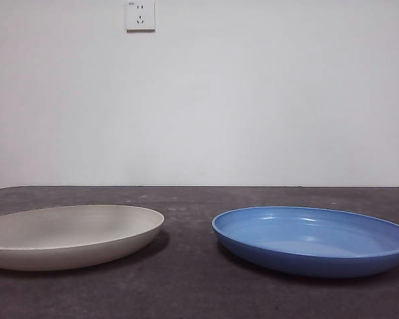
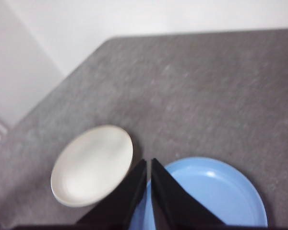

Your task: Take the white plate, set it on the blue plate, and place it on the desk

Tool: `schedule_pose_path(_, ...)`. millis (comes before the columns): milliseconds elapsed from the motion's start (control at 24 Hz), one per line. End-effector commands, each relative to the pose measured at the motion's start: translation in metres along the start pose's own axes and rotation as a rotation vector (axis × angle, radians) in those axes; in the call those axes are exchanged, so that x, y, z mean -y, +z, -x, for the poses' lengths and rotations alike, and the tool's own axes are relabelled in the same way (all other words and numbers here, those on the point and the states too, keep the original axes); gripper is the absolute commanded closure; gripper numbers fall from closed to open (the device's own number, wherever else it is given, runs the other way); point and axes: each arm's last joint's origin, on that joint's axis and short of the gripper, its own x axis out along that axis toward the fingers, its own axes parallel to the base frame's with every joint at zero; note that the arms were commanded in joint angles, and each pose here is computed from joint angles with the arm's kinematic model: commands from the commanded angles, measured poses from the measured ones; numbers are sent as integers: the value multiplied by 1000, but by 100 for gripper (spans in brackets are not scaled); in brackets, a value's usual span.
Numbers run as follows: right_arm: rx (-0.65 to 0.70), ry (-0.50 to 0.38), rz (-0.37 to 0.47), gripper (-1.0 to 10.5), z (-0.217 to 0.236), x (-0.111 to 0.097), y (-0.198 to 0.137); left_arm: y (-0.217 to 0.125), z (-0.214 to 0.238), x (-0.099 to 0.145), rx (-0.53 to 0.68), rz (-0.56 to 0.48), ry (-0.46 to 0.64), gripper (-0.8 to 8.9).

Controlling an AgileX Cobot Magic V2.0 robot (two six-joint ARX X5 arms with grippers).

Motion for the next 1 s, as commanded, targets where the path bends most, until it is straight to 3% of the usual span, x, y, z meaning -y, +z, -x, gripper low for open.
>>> schedule_pose_path(42,-2,3,63,936,-3,-1,4,4,-3,3,6,-3,-20,796)
schedule_pose_path(500,-4,-6,71,935,-4,0,4,0,-4,2,-35,9,-12,766)
schedule_pose_path(583,-4,-6,72,935,-4,0,4,-2,-3,1,-58,16,-6,680)
schedule_pose_path(792,-4,-6,94,914,-4,0,4,-9,-3,0,-134,40,-5,277)
schedule_pose_path(875,-4,-6,94,804,-4,0,4,-11,-2,0,-163,49,-25,220)
schedule_pose_path(1000,-4,-6,94,569,-4,0,4,-14,-2,1,-196,61,-47,214)
